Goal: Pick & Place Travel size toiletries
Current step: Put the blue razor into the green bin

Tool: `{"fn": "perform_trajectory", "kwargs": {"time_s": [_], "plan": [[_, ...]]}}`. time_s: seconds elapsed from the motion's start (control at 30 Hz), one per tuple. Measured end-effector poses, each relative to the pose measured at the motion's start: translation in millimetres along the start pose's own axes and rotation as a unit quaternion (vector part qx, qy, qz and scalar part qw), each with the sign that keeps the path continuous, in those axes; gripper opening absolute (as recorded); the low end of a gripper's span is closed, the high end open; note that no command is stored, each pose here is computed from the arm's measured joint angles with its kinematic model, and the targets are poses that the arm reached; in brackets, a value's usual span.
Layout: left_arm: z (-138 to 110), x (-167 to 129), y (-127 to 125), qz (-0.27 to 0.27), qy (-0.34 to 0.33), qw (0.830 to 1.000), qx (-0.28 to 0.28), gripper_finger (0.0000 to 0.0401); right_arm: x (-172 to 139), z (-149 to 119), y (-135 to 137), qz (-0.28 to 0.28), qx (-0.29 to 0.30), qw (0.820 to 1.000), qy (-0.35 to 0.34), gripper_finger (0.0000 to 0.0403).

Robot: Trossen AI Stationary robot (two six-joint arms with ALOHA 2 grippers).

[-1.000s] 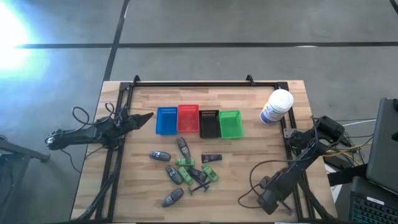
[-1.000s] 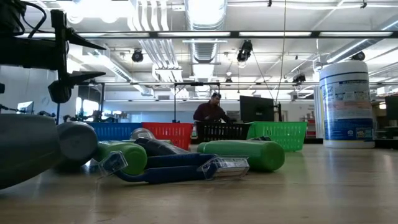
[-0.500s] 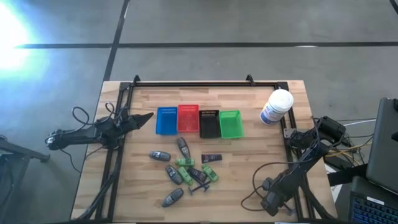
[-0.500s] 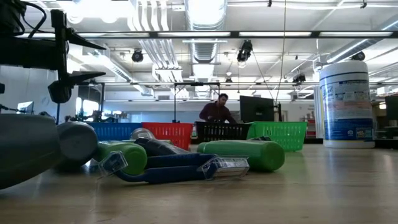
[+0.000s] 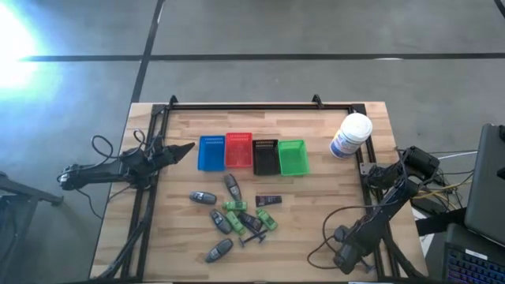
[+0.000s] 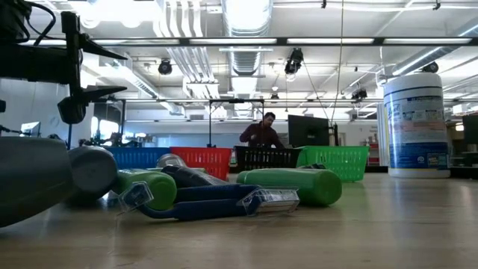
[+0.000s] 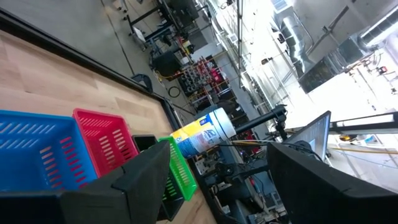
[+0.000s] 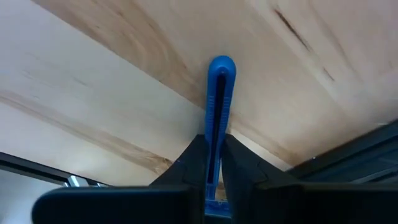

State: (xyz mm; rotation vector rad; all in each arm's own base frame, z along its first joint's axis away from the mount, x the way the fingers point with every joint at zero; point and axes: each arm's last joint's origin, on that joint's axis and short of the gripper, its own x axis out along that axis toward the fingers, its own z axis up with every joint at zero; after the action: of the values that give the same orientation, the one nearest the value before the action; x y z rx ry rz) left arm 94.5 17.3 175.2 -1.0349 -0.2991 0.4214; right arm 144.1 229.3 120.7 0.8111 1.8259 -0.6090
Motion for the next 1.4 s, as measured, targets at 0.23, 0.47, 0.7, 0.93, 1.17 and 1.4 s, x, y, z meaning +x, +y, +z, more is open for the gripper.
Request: {"fn": "perform_trajectory", "kwargs": {"time_s": [0.23, 0.47, 0.7, 0.93, 1.17, 1.4], "plan": [[0, 0, 0, 0.002, -0.003, 1.000, 0.001, 0.0273, -28, 7, 0, 0.090, 0.042, 0.985, -0.140, 0.0022], [0, 0, 0, 0.001, -0.002, 1.000, 0.004, 0.0273, -80, 36, -12, 0.219, 0.141, 0.926, -0.272, 0.0022], [0, 0, 0, 0.001, -0.002, 1.000, 0.003, 0.0273, -144, 95, -38, 0.290, 0.196, 0.879, -0.325, 0.0022], [0, 0, 0, 0.001, -0.002, 1.000, 0.003, 0.0273, -206, 168, -79, 0.344, 0.196, 0.832, -0.388, 0.0022], [0, 0, 0, 0.001, -0.001, 1.000, 0.020, 0.0273, -219, 226, -109, 0.257, 0.199, 0.862, -0.388, 0.0022], [0, 0, 0, 0.001, -0.001, 1.000, 0.027, 0.0273, -196, 273, -105, 0.168, 0.185, 0.914, -0.320, 0.0023]]}}
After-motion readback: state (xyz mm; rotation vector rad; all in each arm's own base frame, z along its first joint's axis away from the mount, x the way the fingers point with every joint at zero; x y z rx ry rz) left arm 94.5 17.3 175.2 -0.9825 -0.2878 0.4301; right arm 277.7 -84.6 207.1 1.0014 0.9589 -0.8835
